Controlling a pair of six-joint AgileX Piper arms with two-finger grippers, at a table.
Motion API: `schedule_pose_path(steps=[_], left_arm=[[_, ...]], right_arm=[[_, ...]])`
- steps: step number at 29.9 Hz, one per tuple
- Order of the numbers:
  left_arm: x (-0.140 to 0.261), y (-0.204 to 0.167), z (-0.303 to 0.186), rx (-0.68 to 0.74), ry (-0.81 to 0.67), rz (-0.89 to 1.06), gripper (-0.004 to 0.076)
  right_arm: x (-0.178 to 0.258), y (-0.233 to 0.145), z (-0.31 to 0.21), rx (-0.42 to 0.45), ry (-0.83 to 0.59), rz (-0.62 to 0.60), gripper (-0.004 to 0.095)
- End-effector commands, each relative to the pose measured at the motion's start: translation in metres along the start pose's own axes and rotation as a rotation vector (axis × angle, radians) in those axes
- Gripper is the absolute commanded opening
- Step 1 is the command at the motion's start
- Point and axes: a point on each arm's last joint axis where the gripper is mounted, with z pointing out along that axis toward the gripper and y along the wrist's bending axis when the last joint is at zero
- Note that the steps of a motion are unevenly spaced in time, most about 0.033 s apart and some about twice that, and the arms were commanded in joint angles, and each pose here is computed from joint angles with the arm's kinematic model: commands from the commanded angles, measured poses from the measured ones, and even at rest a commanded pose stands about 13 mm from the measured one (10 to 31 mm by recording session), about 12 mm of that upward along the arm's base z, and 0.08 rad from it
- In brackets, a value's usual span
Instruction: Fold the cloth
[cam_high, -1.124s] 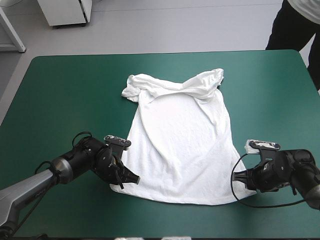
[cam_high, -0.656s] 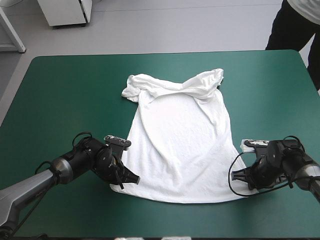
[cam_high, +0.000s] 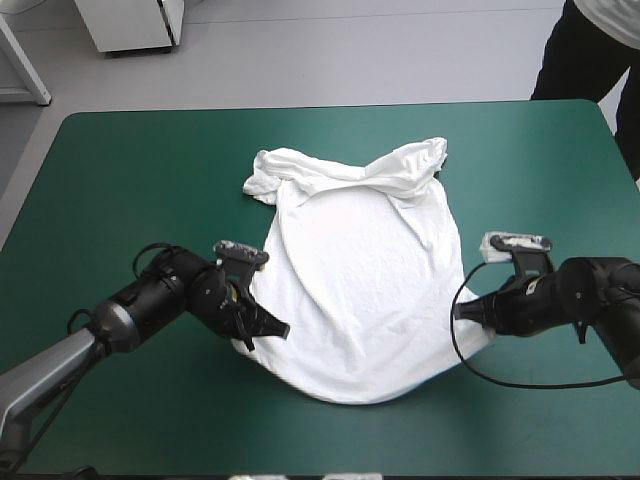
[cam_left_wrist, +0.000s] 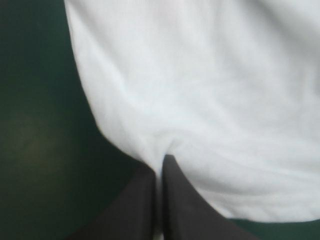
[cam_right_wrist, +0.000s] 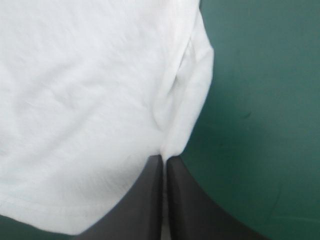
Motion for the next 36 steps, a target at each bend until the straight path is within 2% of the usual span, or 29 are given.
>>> schedule_pose_path(steps=[1,7,12,17,23,32,36], left_arm=[[-0.021,-0.004,-0.065,0.006,-0.228,0.038,-0.001],[-0.043,-0.007,-0.159,0.022,-0.553,0.058,-0.001],[-0.05,-0.007,-0.228,0.019,-0.799,0.097,-0.001],[-0.053,-0.007,-0.293,0.015,-1.126,0.141,-0.001],[-0.051,-0.008,-0.342,0.008,-1.465,0.192,-0.001],[-0.036,-0.011,-0.395,0.062,-1.841,0.219,-0.001],[-0.024,-0.01,-0.417,0.058,-1.965,0.234,-0.001]], right_arm=[[-0.018,0.01,-0.057,0.001,-0.198,-0.062,-0.0017],[-0.042,0.027,-0.142,0.016,-0.474,-0.174,-0.0017],[-0.051,0.034,-0.207,0.06,-0.729,-0.209,-0.0011],[-0.055,0.039,-0.258,0.103,-1.015,-0.238,-0.0011],[-0.063,0.043,-0.287,0.139,-1.305,-0.286,-0.0011],[-0.066,0.051,-0.33,0.216,-1.769,-0.39,-0.0011],[-0.062,0.056,-0.355,0.258,-1.86,-0.42,-0.0011]])
